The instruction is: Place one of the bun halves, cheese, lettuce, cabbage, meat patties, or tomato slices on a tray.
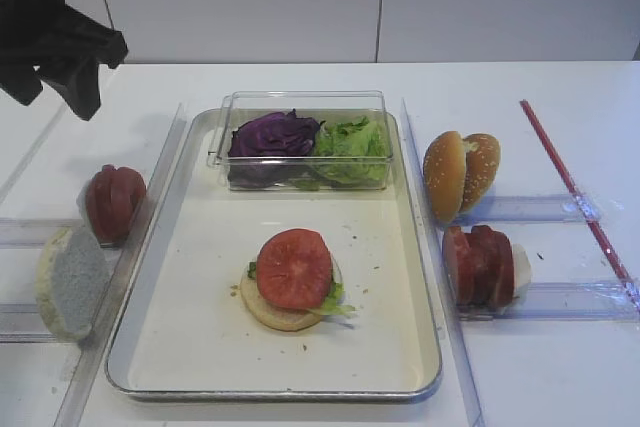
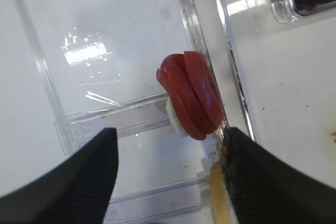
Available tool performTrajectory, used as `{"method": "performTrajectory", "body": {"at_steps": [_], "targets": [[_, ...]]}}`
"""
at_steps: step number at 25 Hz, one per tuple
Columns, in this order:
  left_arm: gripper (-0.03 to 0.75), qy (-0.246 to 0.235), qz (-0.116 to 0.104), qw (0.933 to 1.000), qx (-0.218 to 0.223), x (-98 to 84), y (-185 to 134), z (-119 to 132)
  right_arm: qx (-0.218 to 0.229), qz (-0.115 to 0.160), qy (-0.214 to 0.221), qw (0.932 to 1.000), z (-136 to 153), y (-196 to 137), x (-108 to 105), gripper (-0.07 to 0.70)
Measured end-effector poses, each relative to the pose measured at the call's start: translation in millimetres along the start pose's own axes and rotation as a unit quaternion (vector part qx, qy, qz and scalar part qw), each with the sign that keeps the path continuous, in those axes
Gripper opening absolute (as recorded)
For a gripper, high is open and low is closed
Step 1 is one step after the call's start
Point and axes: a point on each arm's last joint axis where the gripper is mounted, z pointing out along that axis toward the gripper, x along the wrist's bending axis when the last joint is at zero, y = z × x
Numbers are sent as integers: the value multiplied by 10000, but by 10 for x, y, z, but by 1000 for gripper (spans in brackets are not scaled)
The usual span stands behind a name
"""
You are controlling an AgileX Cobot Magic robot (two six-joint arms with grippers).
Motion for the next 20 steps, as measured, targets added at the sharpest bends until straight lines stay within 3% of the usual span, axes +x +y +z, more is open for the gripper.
{"method": "performTrajectory", "body": {"at_steps": [14, 20], "targets": [[437, 39, -228, 9928, -1174, 151, -445, -898, 1, 33, -16, 10000, 0, 0, -3, 505], [436, 39, -242, 9913, -1296, 160, -908, -1023, -8, 33, -24, 10000, 0, 1, -4, 505]]}}
